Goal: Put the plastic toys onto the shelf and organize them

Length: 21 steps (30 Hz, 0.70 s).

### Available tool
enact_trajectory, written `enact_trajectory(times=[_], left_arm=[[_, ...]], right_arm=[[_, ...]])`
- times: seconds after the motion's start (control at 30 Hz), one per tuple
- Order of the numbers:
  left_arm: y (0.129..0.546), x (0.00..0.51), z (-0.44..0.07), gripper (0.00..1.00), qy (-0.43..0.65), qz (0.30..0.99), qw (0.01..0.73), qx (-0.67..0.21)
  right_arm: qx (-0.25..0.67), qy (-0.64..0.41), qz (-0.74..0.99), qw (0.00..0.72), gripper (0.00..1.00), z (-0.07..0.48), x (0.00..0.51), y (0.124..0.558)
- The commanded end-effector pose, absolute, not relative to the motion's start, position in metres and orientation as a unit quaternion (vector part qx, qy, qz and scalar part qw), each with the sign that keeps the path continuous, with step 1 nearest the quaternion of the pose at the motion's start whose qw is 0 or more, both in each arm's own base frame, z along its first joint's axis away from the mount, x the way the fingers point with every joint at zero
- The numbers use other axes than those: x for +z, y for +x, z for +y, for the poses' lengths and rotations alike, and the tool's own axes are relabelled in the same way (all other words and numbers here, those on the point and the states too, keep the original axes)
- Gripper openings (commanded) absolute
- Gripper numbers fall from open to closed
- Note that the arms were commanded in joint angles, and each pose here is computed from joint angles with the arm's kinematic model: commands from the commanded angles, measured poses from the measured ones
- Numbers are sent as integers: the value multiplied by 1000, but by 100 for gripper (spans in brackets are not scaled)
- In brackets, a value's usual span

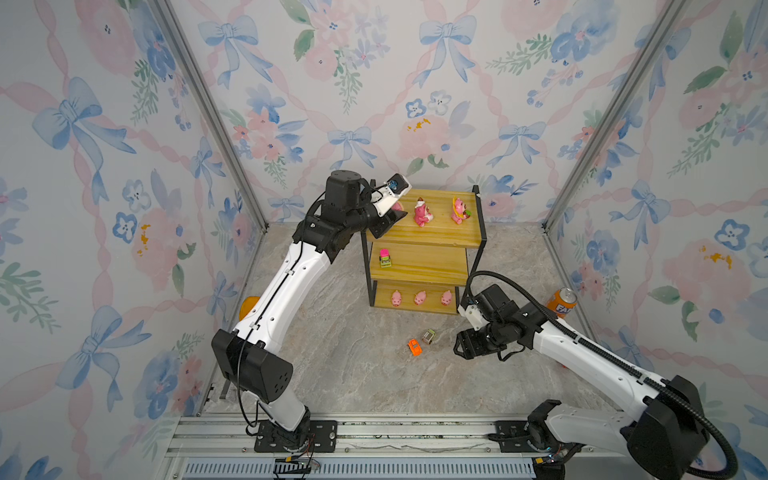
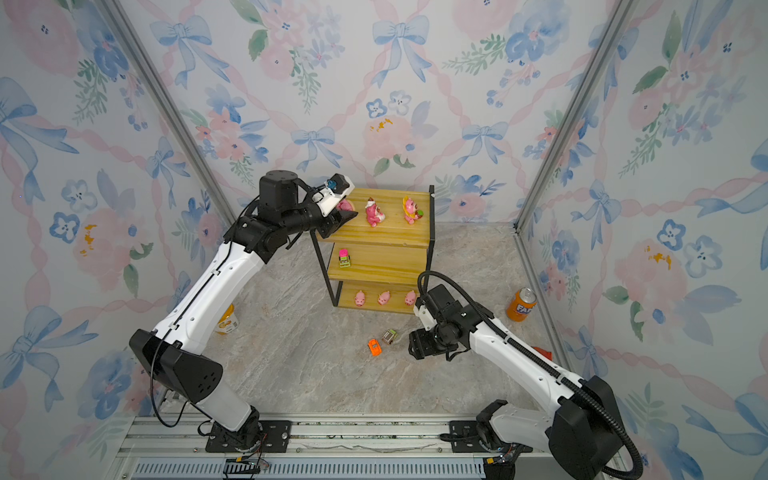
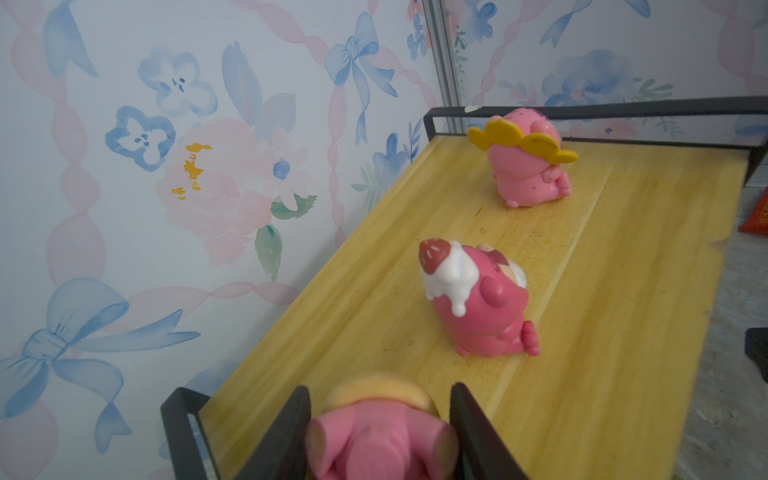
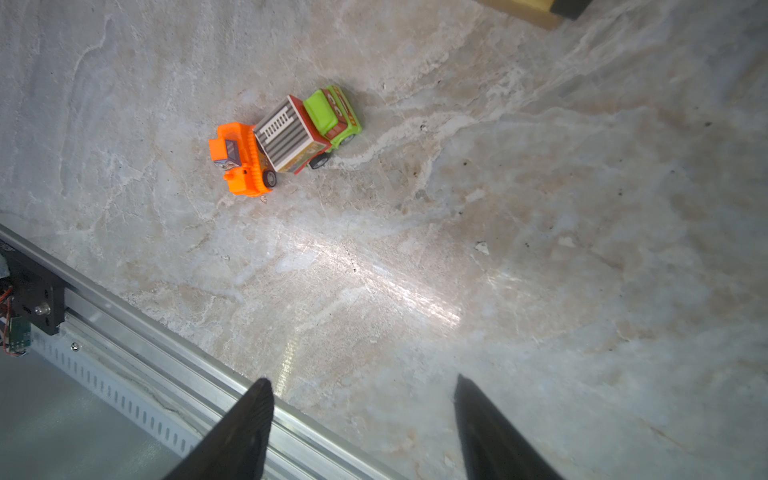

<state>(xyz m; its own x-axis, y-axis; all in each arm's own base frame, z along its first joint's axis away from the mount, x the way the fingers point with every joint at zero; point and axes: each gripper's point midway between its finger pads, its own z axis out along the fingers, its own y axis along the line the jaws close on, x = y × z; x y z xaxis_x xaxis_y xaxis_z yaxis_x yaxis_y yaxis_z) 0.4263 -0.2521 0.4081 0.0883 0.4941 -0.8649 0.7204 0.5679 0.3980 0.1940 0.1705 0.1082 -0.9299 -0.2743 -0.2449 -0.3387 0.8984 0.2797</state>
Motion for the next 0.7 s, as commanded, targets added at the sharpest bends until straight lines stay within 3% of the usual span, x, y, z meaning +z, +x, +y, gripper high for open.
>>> enact_trajectory(times=[0.0,0.27,0.33,0.67], left_arm=[[429,402,-250,21,456,670,578,-94],[433,399,-248,32,450,677,576,-85],[436,399,-247,44,445,681,576,-82],[438,402,-248,52,440,682,578,-88]], right_arm=[[158,-151,970,104,71,169,111,196],[159,-150,970,105,71,169,112,196],[160,-149,970,107,71,169,113,196],[160,-149,969,111,72,167,114,194]])
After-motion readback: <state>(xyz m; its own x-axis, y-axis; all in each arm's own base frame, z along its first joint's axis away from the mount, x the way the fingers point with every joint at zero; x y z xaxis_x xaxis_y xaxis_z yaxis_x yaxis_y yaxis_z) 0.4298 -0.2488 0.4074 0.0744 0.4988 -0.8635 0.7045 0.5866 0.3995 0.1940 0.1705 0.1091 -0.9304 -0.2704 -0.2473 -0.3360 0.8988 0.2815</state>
